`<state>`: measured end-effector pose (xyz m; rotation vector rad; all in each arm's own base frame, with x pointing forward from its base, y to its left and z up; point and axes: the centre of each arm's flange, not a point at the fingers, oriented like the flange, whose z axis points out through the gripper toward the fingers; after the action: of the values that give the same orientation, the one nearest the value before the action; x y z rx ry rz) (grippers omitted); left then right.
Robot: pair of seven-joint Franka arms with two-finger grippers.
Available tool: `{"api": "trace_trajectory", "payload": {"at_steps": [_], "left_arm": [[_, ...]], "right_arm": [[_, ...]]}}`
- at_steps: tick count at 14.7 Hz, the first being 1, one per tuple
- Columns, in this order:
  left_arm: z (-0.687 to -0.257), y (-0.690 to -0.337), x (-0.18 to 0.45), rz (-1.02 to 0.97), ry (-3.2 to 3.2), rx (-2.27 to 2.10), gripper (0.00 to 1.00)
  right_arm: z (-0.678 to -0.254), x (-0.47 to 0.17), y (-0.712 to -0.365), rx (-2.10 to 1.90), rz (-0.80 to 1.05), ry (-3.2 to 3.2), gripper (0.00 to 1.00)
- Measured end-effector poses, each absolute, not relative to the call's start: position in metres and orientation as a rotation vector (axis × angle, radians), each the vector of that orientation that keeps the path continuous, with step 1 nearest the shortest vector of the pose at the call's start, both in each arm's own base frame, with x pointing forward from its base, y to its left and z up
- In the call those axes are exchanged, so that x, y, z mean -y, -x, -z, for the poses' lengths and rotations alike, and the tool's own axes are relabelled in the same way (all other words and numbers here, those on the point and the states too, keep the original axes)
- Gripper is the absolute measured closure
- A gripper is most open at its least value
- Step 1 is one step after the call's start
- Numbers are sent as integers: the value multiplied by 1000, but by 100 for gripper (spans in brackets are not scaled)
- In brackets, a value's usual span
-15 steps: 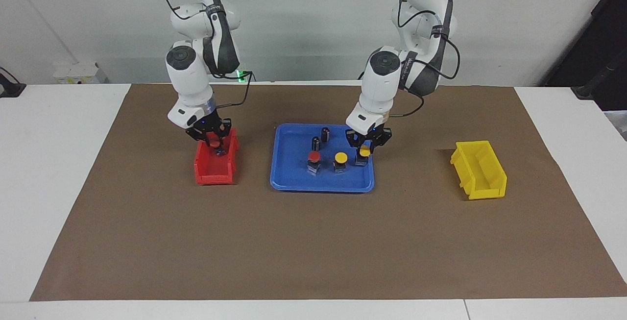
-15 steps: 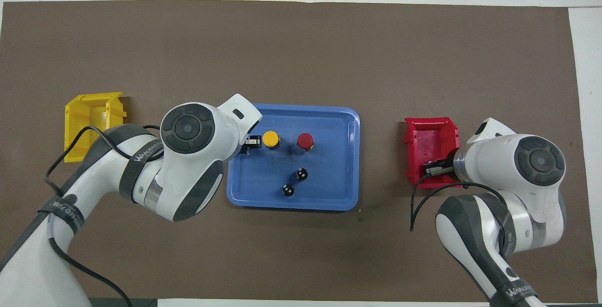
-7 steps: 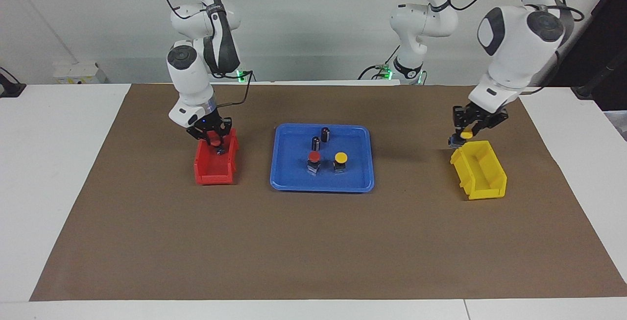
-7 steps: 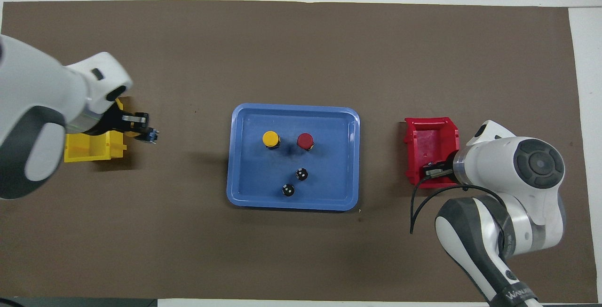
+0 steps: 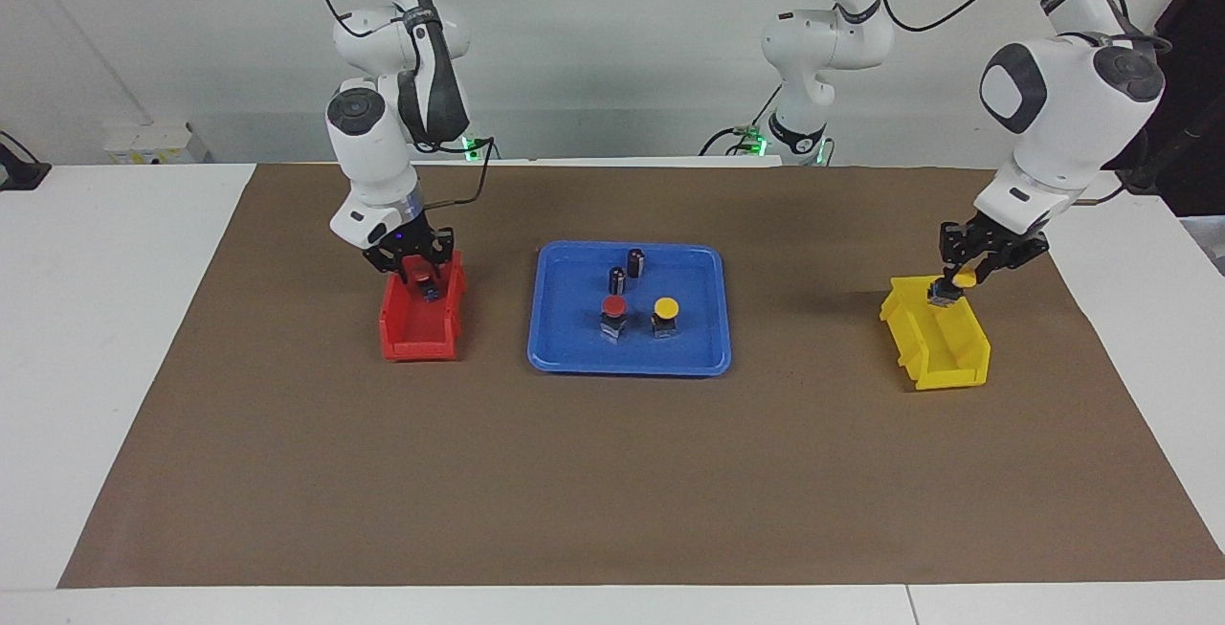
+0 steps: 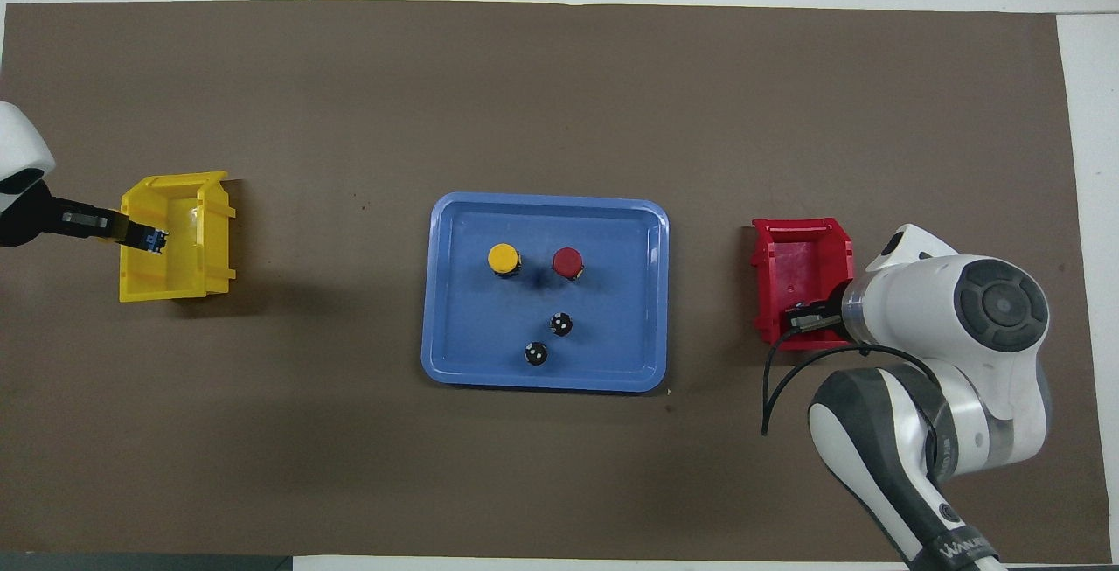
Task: Sort red and yellow buttons by color
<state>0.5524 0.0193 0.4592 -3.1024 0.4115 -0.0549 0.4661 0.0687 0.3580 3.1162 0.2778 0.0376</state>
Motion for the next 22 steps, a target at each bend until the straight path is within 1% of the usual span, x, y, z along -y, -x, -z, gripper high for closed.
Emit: {"api": "trace_trajectory", "payload": {"at_steps": [2,4,5,6,8,9,11,14,15,17,18,20,22], "left_arm": [[-435,-549,-23,75,3099,-409,59],[-418,-547,-32,83,3095,-413,59],[-414,-547,-36,83,3094,-410,59],[-413,-547,-39,80,3094,-409,59],[-405,-545,-43,57,3096,-410,59],[-399,-542,-44,44,3098,-409,59],[-386,-539,-44,61,3095,-406,59],[-373,-535,-44,59,3095,-406,59],[-372,-534,-45,58,3095,-405,54],[-372,-535,-45,60,3095,-405,34],[-373,-535,-45,63,3094,-405,31],[-381,-538,-45,63,3094,-405,30],[-409,-547,-44,27,3099,-410,30]], "right_arm": [[-389,-73,-482,-282,-7,-3113,30],[-442,-98,-509,-317,-5,-3111,30],[-468,-124,-521,-293,-37,-3120,30],[-485,-157,-530,-227,-84,-3135,29],[-494,-240,-533,-81,-157,-3170,29],[-490,-278,-533,-37,-179,-3186,29],[-466,-333,-537,18,-194,-3204,29],[-411,-377,-535,37,-168,-3195,29],[-398,-383,-534,33,-153,-3186,29],[-388,-384,-533,29,-131,-3178,30],[-386,-383,-532,29,-126,-3175,29],[-379,-383,-528,23,-118,-3172,29],[-368,-385,-522,11,-120,-3174,30]]}}
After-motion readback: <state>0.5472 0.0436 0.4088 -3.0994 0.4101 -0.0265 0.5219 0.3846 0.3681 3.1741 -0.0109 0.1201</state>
